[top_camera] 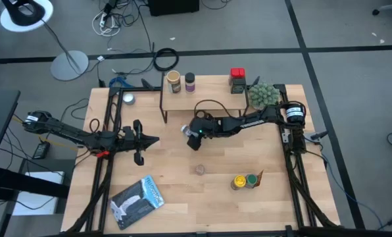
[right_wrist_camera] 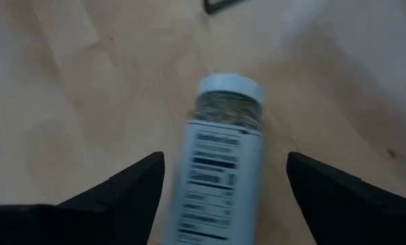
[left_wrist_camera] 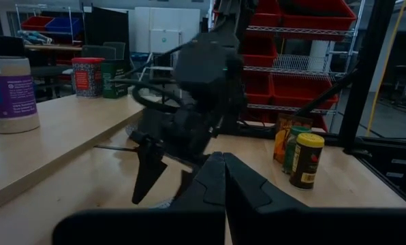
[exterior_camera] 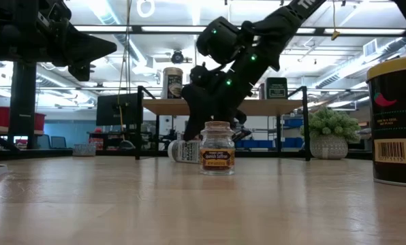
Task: Shelf spices
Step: Put the white seasoning bottle on the shelf
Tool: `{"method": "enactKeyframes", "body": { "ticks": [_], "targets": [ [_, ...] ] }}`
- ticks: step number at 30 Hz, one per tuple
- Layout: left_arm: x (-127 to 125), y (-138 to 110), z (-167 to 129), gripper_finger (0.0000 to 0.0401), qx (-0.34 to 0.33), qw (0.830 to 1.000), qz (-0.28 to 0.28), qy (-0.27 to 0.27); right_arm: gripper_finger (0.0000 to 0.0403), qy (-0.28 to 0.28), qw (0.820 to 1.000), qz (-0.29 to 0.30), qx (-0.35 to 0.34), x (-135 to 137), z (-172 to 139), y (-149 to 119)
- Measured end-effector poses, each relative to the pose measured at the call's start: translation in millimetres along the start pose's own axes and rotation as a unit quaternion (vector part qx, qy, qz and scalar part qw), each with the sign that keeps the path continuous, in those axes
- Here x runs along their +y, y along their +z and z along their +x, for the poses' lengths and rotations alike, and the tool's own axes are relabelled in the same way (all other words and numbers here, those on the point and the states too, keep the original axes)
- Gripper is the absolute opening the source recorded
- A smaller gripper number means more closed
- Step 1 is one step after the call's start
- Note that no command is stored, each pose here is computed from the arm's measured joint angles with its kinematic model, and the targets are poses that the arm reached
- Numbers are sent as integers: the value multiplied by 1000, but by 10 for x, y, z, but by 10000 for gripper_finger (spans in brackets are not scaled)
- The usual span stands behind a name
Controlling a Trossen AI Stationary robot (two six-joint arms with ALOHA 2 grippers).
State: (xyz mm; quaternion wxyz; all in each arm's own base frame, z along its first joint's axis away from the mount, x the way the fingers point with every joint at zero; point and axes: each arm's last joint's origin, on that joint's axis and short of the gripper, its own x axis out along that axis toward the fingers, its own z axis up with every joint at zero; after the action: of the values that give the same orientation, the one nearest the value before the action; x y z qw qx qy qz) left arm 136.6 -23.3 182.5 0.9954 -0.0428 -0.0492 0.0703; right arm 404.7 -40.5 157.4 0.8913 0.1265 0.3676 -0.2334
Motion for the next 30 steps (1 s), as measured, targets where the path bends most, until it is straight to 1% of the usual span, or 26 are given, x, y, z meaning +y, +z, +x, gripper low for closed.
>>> {"method": "enactKeyframes", "body": {
  "ticks": [2, 4, 12, 17, 25, 30],
  "targets": [
    [0, 0, 0, 1, 0, 1000, 0, 0, 306, 15, 1000, 9, 11, -40, 9, 30],
    [0, 0, 0, 1, 0, 1000, 0, 0, 306, 18, 1000, 13, 13, -64, 15, 41],
    [0, 2, 0, 1, -1, 1000, -1, 0, 306, 35, 999, 4, 18, -47, 14, 36],
    [0, 2, 0, 2, -1, 1000, -1, 0, 306, 25, 1000, 1, 17, -49, 13, 31],
    [1, 3, 0, 2, -1, 1000, -1, 0, 306, 30, 999, 0, 28, -51, 16, 13],
    [0, 3, 0, 2, -2, 1000, -2, 0, 306, 20, 998, -5, 55, -71, 14, -41]
  ]
}}
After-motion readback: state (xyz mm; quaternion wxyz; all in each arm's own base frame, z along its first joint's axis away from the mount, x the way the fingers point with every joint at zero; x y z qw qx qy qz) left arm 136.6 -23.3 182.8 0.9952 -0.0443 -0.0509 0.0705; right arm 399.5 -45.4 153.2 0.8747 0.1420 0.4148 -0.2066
